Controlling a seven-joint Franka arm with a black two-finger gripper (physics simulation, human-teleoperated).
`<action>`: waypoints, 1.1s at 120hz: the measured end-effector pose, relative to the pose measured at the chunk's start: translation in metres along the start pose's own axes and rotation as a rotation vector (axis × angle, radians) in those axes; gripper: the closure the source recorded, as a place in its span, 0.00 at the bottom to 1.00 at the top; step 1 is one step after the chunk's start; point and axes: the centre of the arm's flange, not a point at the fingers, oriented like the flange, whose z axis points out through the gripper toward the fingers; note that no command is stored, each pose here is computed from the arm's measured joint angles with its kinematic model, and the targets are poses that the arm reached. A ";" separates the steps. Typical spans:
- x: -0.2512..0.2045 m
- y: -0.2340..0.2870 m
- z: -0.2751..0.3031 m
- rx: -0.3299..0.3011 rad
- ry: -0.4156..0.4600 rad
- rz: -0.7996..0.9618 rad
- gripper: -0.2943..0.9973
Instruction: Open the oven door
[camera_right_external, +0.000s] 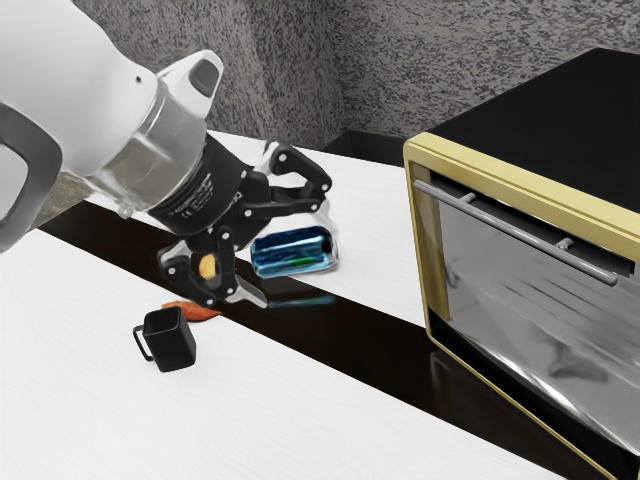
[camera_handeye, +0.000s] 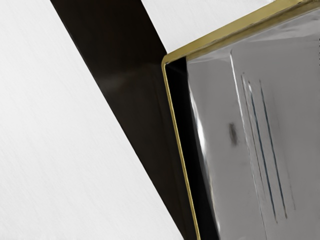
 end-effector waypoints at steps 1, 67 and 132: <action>-0.001 0.001 0.001 -0.002 0.001 -0.007 0.23; -0.028 0.056 0.034 -0.077 0.024 -0.365 0.23; -0.014 0.076 0.072 -0.044 0.070 -0.363 0.23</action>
